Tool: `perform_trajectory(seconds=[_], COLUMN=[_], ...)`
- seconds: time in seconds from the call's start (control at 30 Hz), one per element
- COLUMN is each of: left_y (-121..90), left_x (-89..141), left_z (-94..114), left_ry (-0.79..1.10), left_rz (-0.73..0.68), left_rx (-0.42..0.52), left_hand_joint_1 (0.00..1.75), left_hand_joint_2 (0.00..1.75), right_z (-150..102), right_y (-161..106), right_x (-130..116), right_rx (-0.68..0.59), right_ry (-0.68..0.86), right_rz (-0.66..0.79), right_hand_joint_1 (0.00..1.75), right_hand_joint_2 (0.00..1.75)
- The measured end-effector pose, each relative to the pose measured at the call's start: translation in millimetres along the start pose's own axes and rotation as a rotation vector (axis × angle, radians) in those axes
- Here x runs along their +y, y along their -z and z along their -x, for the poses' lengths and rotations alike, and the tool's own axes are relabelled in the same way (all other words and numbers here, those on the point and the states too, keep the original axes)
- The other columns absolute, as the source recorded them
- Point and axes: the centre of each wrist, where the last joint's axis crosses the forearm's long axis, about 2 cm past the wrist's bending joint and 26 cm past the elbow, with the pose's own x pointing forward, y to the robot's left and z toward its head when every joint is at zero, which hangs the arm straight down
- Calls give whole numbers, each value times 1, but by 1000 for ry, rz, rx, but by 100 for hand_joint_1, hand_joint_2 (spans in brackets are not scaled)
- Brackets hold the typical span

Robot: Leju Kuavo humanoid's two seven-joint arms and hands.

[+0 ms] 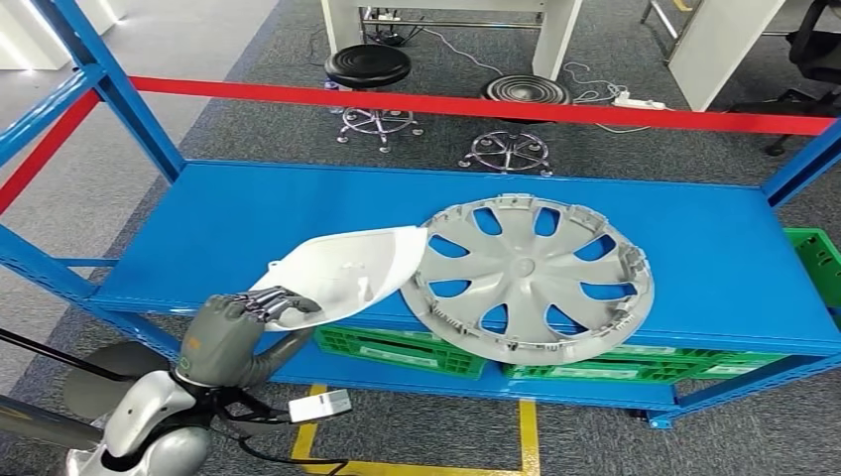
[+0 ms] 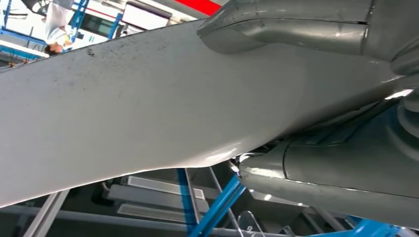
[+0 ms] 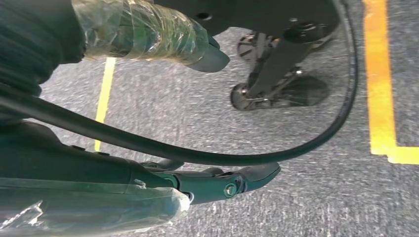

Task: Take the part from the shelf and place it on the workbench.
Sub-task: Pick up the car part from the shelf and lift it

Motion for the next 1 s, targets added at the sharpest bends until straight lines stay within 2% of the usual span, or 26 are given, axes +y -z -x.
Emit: perform_trajectory(seconds=[0.47,1.0], left_y=[-22,-33], left_x=[5,10], left_z=[-18,-18], left_ry=[-64,-110], left_rz=[-58,-86], left_rx=[1,29], left_hand_joint_1=[175,175], left_hand_joint_2=[175,175], right_z=[6,7], right_y=[-2,-2], right_x=[-2,0], right_rx=[-60,-65], right_ry=[77,59], right_rz=[-30,-18], right_hand_joint_1=[0,0], right_hand_joint_2=[175,175])
